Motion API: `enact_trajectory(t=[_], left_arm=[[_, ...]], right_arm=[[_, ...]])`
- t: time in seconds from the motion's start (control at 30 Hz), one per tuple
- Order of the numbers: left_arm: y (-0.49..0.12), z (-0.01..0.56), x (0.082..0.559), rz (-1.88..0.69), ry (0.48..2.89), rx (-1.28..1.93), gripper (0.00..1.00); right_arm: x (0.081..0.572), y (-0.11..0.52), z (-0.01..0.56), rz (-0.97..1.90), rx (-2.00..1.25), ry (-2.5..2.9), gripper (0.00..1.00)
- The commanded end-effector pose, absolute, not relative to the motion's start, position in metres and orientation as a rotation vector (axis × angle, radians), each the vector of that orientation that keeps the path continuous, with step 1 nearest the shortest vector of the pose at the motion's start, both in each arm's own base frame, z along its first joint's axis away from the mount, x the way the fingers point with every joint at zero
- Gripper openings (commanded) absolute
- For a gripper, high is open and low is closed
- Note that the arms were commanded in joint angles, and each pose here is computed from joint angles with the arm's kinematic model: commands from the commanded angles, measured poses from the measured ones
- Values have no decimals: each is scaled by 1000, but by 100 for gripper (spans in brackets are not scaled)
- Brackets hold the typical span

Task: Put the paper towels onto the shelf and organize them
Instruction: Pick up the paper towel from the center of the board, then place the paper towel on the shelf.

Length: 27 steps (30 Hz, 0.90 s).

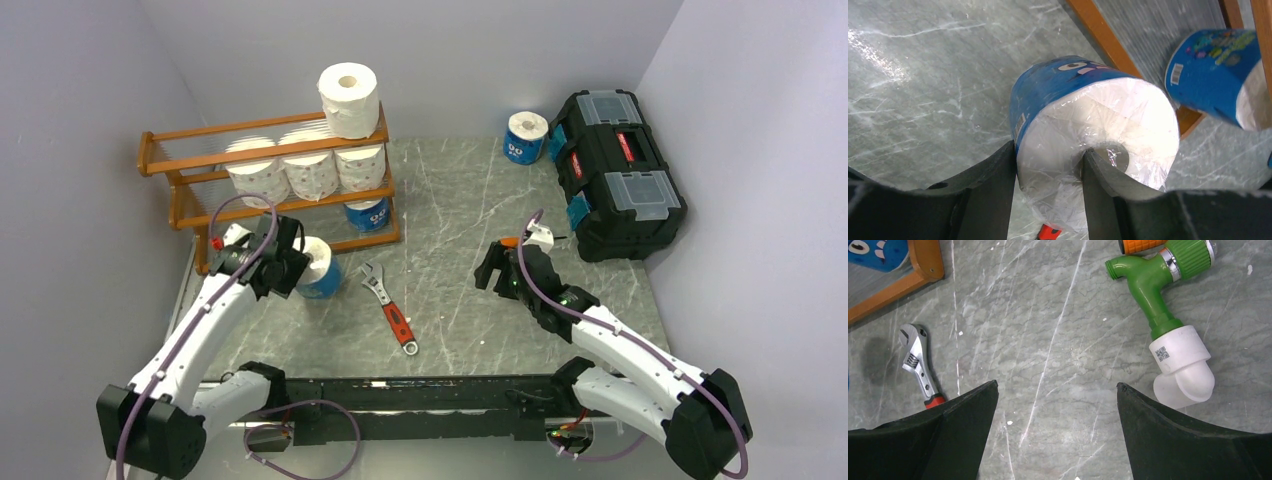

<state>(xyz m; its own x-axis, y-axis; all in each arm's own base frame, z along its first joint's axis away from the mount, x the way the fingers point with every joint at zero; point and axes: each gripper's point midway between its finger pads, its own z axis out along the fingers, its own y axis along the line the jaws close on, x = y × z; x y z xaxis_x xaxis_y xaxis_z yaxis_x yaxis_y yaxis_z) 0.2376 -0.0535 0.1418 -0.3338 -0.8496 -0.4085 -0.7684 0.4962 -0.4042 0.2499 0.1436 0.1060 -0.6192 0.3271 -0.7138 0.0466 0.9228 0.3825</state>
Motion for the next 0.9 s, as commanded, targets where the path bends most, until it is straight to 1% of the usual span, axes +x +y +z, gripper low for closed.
enact_trajectory(t=[0.0,0.23,0.63,0.87], left_arm=[[-48,161,268,-215,2070,-1414,0],[-50,152,287,-227,2067,-1469,0],[-48,171,321,-237,2006,-1477,0],[-52,159,337,-248,2000,-1493,0]], right_arm=[[252,147,110,450,256,2187,90],[250,152,105,475,255,2206,90],[251,153,99,468,247,2218,90],[253,154,99,459,239,2222,90]])
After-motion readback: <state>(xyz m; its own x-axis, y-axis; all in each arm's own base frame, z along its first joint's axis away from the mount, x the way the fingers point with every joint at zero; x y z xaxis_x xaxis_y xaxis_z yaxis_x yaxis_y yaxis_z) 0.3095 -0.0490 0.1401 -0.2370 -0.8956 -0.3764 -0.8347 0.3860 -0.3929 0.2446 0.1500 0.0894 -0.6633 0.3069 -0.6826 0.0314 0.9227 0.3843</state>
